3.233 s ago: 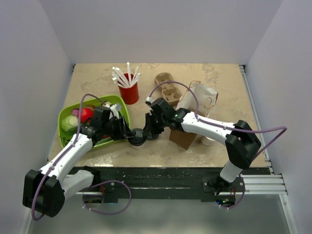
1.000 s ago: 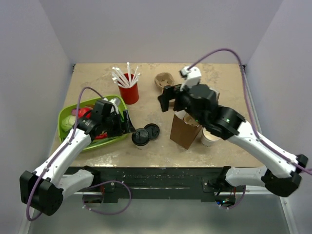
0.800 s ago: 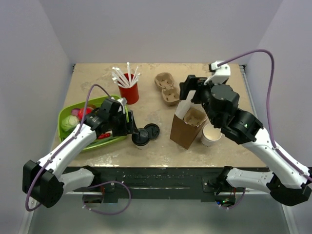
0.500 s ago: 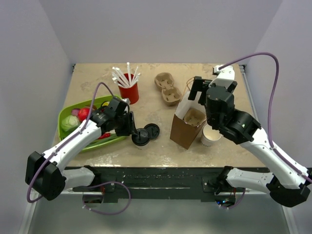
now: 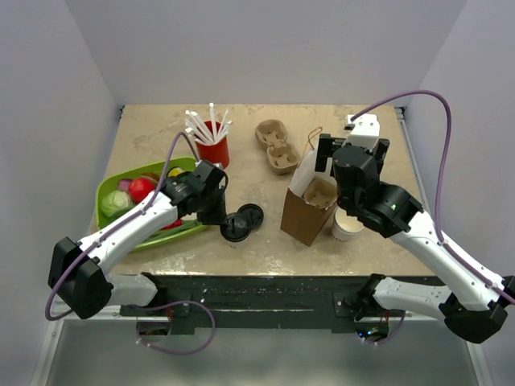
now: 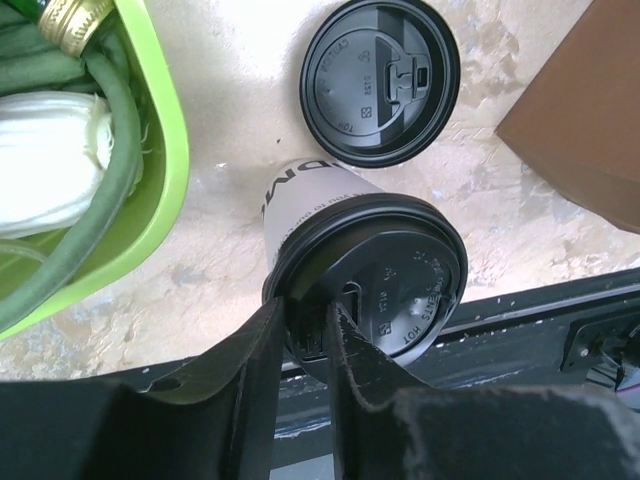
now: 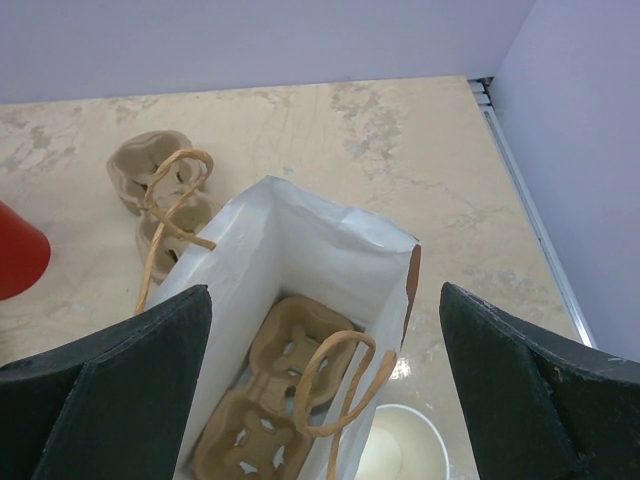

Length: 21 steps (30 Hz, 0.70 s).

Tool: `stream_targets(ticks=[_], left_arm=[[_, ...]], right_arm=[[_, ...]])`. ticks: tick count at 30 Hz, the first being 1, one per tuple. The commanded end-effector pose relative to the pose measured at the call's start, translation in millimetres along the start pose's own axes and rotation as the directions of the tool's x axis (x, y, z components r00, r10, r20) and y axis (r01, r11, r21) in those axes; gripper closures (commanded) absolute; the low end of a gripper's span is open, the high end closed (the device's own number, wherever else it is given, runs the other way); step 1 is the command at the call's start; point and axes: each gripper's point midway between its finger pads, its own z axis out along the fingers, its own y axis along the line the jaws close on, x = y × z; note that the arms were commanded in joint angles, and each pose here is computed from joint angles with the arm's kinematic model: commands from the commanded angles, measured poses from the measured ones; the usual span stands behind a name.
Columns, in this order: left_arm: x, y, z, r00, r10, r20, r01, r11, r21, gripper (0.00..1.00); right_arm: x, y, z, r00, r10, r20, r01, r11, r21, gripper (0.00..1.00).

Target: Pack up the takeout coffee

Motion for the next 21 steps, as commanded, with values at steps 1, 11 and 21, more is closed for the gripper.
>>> stream_targets(ticks=[1,11,21], left_arm=[[-2.3,-0.6,1.2,1.000,-0.006,0.001,0.006,0.999,-0.054,0.74],[0.0,1.9,-0.1,0.998,0.064,-0.021,-0.066,0.985,-0.161,0.76],[3.4,-5.6,5.1,0.993,0.108,-0.057,-0.116,0.980,-0.162,0.99]], right_arm=[[-4.0,-12.2,0.0,1.000,0.011,0.026,-0.012,0.999,0.047,0.02],[-2.4,-13.5,-0.2,1.000,0.012,0.023,-0.013,0.999,0.046,0.02],[2.1,-16.0,0.6,1.000,0.004,0.017,-0.005,0.999,0.053,0.03]])
